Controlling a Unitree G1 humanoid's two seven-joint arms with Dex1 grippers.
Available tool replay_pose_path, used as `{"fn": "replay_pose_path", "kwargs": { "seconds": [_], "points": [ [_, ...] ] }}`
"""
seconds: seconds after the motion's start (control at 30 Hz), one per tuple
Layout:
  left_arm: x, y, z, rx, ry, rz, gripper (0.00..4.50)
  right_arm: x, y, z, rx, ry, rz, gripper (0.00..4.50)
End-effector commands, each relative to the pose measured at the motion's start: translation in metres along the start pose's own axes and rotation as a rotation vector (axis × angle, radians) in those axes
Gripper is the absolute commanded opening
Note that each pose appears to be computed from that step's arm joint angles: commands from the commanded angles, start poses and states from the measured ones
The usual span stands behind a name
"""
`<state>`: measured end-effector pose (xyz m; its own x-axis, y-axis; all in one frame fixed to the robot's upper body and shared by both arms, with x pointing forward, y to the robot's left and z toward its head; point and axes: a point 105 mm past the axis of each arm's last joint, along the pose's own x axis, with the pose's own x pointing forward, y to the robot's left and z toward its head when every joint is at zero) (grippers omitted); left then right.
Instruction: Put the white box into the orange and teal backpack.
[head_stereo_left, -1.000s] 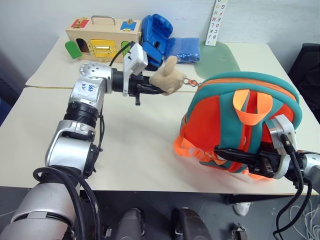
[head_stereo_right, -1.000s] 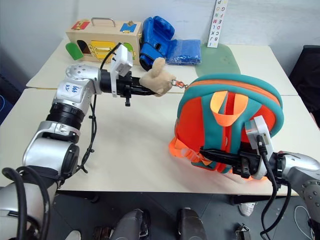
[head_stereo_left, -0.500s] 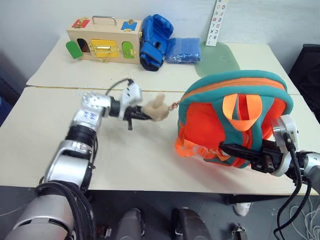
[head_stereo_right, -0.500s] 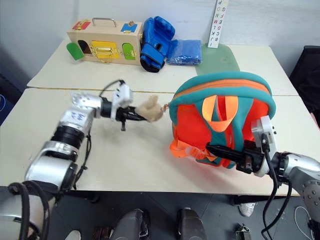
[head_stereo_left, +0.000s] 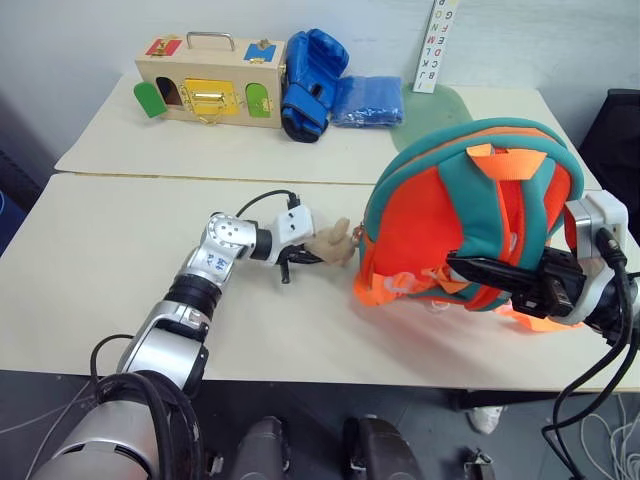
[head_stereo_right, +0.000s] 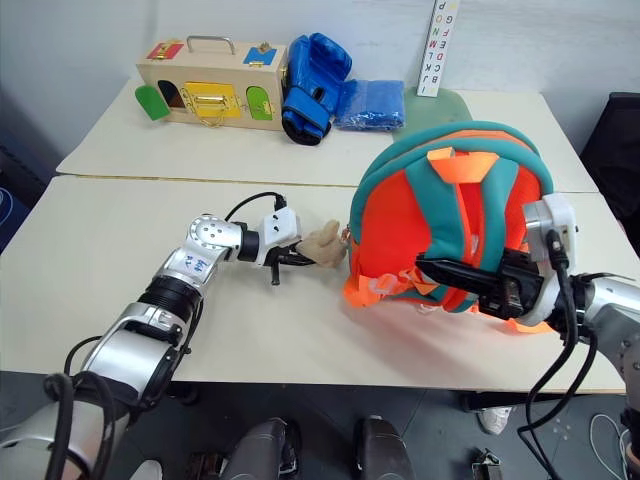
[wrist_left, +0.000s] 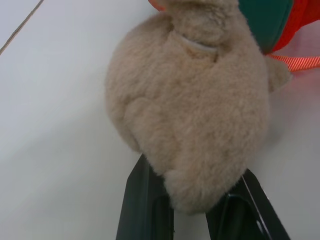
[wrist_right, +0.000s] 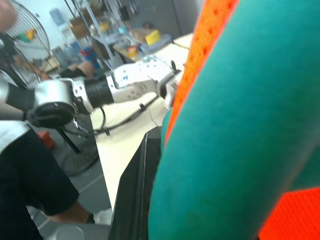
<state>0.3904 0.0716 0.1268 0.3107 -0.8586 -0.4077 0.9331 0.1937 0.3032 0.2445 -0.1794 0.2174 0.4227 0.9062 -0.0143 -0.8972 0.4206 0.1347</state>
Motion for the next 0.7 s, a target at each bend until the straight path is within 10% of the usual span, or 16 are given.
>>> {"fn": "replay_pose_path", "kwargs": {
  "seconds": [0.03, 0.4, 0.7],
  "points": [
    [-0.010, -0.005, 0.017, -0.068, -0.095, -0.027, 0.49, 0.002, -0.015, -0.011, -0.095, 0.088, -0.111, 0.70],
    [-0.136, -0.027, 0.037, -0.304, -0.210, 0.052, 3.97, -0.100, -0.033, 0.006, -0.096, 0.237, -0.269, 4.48],
    [-0.232, -0.037, 0.048, -0.385, -0.246, 0.240, 4.42, -0.188, -0.057, 0.045, -0.096, 0.207, -0.508, 4.50]
  ]
}}
